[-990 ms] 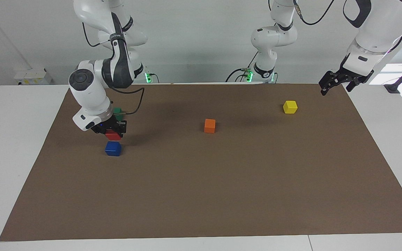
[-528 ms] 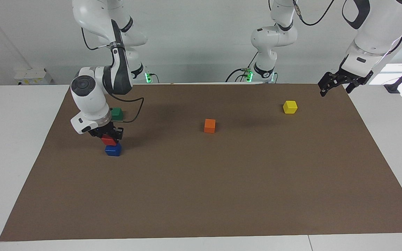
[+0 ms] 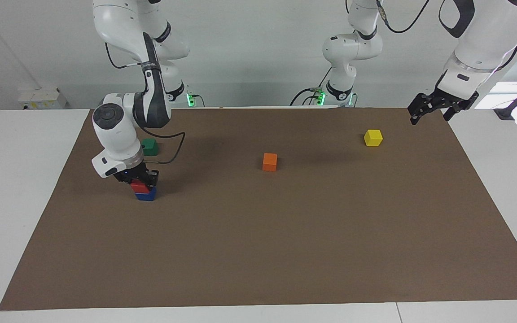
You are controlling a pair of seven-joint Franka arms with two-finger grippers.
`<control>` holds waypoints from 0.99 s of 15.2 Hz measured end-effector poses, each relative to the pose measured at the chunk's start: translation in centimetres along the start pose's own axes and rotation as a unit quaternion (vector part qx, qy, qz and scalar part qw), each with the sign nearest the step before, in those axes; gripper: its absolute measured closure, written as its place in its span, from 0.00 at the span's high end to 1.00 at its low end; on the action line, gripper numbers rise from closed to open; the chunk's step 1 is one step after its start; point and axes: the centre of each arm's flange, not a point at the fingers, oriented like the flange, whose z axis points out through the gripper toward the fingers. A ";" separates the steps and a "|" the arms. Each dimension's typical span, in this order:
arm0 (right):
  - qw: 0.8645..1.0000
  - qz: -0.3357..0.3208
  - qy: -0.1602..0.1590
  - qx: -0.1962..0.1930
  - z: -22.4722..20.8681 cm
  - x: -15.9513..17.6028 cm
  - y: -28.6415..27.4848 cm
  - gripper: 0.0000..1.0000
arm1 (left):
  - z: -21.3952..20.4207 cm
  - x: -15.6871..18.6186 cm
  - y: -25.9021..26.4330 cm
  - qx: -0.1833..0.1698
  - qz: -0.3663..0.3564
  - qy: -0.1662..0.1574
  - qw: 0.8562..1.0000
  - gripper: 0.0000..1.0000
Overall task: Transfer red block to right arm and stack on blue block
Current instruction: 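Lower the red cube onto the blue cube with the right gripper, then open the right gripper and lift it off the stacked cubes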
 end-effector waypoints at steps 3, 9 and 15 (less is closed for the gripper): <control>1.000 0.003 0.001 0.000 0.0 0.1 0.3 0.57 | -0.1 0.1 0.3 -0.015 0.000 0.007 1.000 1.00; 1.000 0.007 0.000 0.000 0.1 0.1 0.4 0.60 | -0.2 0.1 1.5 -0.017 0.009 0.007 1.000 1.00; 1.000 0.004 -0.014 -0.005 -2.2 1.0 0.6 1.00 | -0.2 0.1 1.9 -0.017 0.012 0.007 1.000 1.00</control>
